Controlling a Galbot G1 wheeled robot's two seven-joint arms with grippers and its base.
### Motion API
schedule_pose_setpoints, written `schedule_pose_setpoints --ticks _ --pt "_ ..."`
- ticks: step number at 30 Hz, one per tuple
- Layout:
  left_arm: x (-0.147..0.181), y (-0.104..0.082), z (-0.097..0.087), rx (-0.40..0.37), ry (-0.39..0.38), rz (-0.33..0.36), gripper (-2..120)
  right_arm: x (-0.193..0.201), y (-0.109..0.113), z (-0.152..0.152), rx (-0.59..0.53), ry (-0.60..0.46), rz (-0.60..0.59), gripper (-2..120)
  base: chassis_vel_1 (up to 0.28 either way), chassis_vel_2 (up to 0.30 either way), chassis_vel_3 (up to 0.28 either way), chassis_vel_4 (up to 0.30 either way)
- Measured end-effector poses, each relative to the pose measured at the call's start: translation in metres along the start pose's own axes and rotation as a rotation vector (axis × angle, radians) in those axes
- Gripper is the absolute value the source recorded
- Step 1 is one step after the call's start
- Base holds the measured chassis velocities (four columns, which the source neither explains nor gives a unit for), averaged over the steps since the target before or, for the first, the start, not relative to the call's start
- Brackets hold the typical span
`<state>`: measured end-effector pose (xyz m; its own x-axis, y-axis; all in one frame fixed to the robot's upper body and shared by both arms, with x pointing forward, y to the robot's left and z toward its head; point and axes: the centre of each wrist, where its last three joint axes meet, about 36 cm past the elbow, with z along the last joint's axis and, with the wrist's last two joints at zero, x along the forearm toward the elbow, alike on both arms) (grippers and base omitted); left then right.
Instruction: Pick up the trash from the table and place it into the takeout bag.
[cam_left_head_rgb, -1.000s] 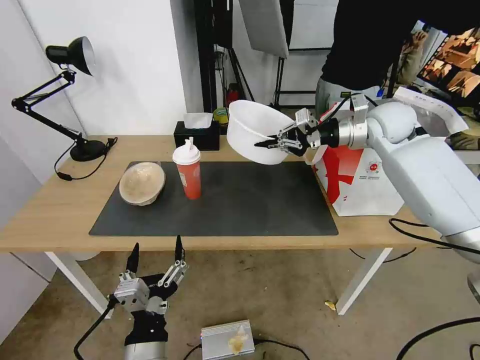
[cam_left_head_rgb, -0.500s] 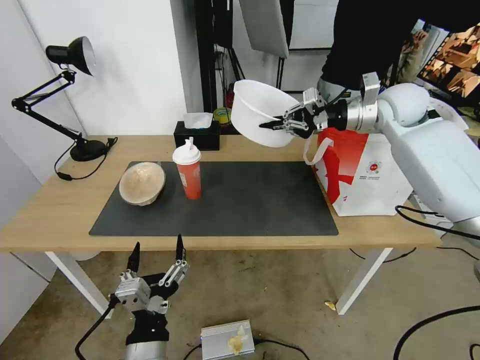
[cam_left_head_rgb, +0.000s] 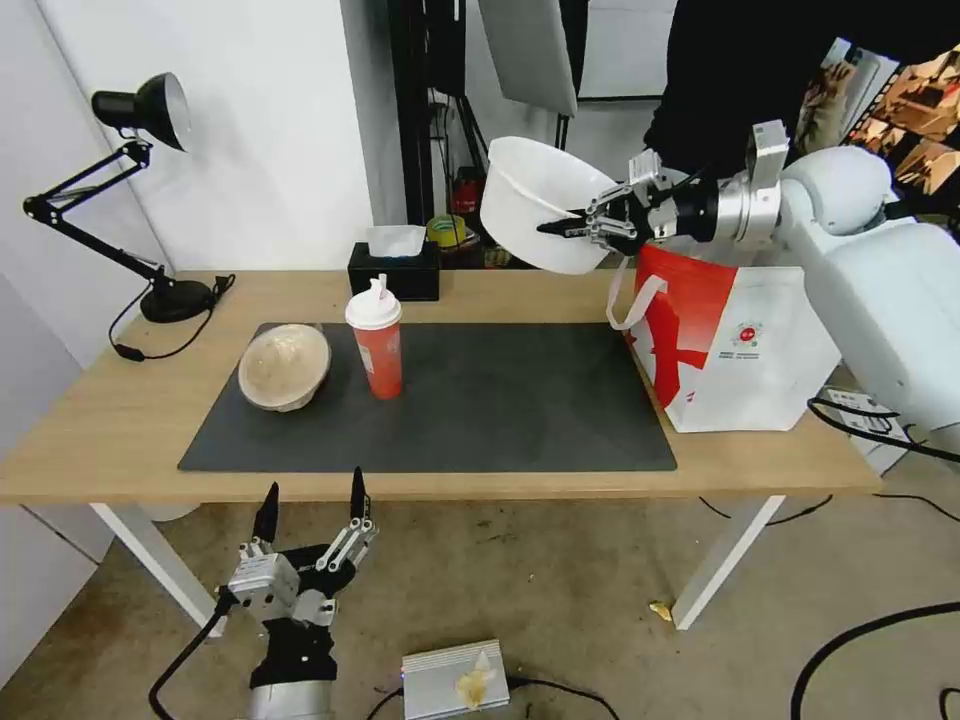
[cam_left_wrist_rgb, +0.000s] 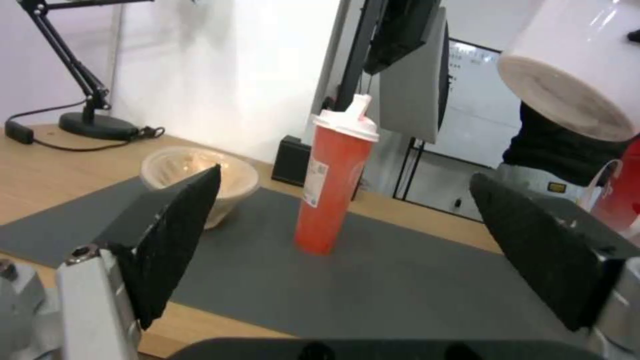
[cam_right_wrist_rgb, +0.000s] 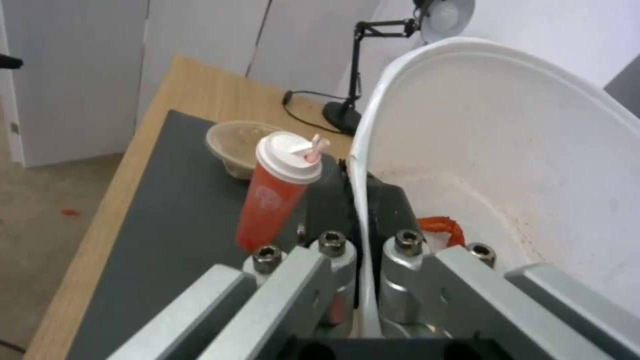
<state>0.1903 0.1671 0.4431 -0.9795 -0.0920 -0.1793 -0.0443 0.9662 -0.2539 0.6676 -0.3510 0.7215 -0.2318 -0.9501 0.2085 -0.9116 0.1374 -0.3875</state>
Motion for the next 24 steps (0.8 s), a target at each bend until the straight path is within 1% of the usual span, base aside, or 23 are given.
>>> schedule_pose_setpoints --ticks 13,24 --pt "0.000 -0.001 0.000 0.002 0.002 0.003 100 0.025 -0.002 -0.007 0.007 0.002 0.040 0 0.000 0.000 0.000 0.000" --pt "0.001 -0.003 0.003 0.002 0.008 0.001 100 0.057 0.001 0.001 0.002 0.017 0.092 0 0.000 0.000 0.000 0.000"
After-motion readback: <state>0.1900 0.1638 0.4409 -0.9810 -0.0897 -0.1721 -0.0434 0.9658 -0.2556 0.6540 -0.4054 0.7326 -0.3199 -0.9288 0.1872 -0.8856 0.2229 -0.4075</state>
